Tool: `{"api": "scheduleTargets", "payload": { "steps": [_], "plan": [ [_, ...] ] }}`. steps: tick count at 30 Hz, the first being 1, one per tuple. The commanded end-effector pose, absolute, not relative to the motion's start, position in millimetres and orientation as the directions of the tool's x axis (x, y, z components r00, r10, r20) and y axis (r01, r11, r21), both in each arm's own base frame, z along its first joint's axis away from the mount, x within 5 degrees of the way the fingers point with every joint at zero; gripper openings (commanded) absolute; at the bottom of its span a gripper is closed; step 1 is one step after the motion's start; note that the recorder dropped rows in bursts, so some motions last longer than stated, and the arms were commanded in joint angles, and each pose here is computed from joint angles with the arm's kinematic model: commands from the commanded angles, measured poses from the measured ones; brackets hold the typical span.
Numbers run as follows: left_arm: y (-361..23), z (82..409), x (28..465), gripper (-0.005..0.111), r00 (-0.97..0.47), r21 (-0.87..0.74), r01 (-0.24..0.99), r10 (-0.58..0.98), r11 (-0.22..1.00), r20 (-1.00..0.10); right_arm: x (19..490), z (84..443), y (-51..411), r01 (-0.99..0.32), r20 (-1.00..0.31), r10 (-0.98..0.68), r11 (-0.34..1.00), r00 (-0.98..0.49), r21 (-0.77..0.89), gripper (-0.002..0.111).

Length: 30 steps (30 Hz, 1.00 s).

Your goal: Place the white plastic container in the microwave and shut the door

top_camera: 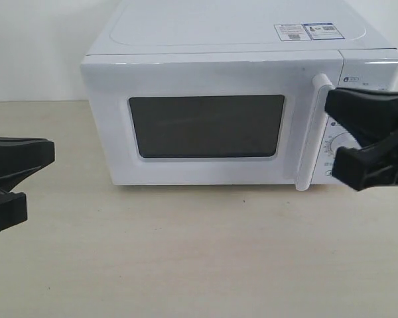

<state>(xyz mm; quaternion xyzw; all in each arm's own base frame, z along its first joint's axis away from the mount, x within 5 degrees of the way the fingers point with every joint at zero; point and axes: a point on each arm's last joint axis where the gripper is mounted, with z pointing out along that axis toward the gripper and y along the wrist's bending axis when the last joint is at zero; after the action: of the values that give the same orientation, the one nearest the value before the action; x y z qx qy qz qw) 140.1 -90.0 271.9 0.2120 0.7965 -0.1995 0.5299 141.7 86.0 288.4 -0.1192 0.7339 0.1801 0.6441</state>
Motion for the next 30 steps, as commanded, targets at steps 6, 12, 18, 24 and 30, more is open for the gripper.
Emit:
{"api": "scheduleTargets", "payload": {
  "steps": [6,12,18,24,30],
  "plan": [
    [-89.5,272.4,139.9,0.004,-0.339,-0.087,0.546,0.124,0.833,-0.933,125.5,306.1,72.6,-0.415,-0.990,0.130,0.899,-0.046,0.137,0.000],
    [-89.5,272.4,139.9,0.004,-0.339,-0.087,0.546,0.124,0.833,-0.933,114.6,312.7,63.4,-0.426,-0.992,0.125,0.898,0.007,0.110,0.000],
    [-89.1,272.9,140.4,0.004,-0.334,-0.085,0.541,0.121,0.837,-0.935,101.9,285.6,37.1,-0.329,-0.988,0.116,0.934,-0.102,0.143,0.000],
    [-89.1,272.9,140.4,0.004,-0.334,-0.085,0.541,0.121,0.837,-0.935,86.7,267.1,10.3,-0.103,-0.979,0.189,0.975,-0.073,0.196,0.000],
    [-89.0,273.0,140.5,0.004,-0.333,-0.084,0.540,0.120,0.838,-0.935,84.7,267.1,4.9,-0.041,-0.980,0.191,0.980,-0.060,0.194,0.000]
  ]
}}
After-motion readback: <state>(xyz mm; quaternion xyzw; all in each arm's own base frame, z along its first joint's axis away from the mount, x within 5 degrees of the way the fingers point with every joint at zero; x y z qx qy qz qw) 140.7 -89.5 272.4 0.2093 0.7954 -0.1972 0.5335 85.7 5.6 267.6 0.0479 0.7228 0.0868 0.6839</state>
